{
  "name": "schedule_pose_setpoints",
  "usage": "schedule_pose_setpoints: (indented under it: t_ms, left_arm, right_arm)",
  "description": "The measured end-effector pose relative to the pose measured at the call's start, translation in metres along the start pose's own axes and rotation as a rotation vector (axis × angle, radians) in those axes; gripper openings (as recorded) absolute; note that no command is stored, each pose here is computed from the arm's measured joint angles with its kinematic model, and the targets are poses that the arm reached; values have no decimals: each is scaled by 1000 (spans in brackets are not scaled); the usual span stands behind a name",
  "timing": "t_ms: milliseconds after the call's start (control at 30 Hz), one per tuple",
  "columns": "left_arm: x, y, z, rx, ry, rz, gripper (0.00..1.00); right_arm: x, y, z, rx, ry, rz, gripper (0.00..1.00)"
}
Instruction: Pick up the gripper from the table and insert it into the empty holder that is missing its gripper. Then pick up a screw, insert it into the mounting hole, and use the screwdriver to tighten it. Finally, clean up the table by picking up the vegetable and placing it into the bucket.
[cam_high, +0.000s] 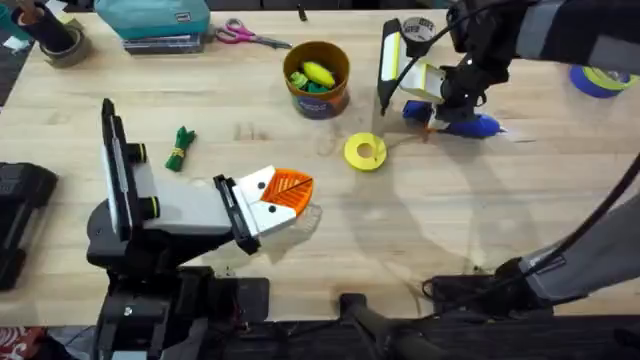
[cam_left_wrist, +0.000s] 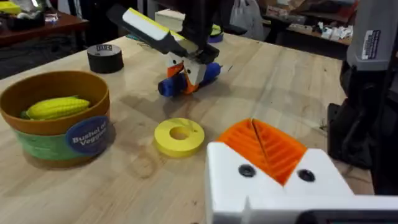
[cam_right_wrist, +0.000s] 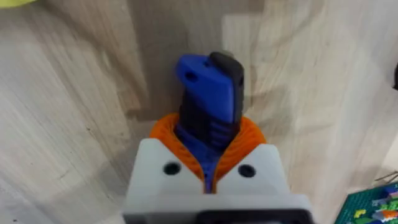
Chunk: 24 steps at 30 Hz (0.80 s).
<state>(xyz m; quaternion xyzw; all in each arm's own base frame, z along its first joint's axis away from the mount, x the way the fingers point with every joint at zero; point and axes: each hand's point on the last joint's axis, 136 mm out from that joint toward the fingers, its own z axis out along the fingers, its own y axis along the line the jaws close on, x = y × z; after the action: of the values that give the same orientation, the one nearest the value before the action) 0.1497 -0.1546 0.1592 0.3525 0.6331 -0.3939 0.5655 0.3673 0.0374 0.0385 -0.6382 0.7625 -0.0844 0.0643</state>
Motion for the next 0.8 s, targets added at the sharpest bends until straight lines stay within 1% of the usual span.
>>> schedule_pose_setpoints:
  t_ms: [33, 133, 167, 200, 233, 267, 300, 367, 400, 467, 567, 600, 633, 767, 800]
  left_arm:
    - [0, 0, 0, 0, 0, 0, 11]
    - [0, 0, 0, 0, 0, 0, 11]
    - [0, 0, 0, 0, 0, 0, 11]
    - [0, 0, 0, 0, 0, 0, 11]
    - [0, 0, 0, 0, 0, 0, 11]
    - [0, 0, 0, 0, 0, 0, 11]
    - [0, 0, 0, 0, 0, 0, 11]
    - [0, 0, 0, 0, 0, 2, 26]
    - [0, 0, 0, -1, 0, 7, 123]
    - [0, 0, 0, 0, 0, 7, 448]
    - [0, 0, 0, 0, 0, 7, 904]
    - [0, 0, 0, 0, 0, 6, 963]
    - [0, 0, 0, 0, 0, 6, 979]
    - [-1, 1, 0, -7, -2, 11, 985]
    - [-7, 5, 0, -25, -24, 10, 986]
  right_arm:
    - [1, 0, 1, -1, 4, 0, 48]
    - [1, -1, 0, 3, 8, -4, 455]
    - [1, -2, 0, 8, 9, -6, 600]
    - [1, -4, -1, 17, 8, -7, 772]
    - [1, -5, -2, 24, 7, -6, 903]
    - [1, -6, -4, 28, 8, -9, 975]
    - [3, -3, -5, 19, 15, 7, 994]
    - [2, -9, -22, 64, -1, 64, 995]
    - [2, -12, -31, 89, -11, 80, 995]
    - [2, -20, -56, 160, -39, 129, 995]
    - [3, -29, -102, 279, -97, 218, 995]
    - [3, -30, -117, 316, -118, 249, 995]
    - [4, -31, -131, 350, -140, 284, 995]
    - [7, -31, -174, 445, -225, 438, 995]
    - [11, -27, -200, 490, -300, 587, 996]
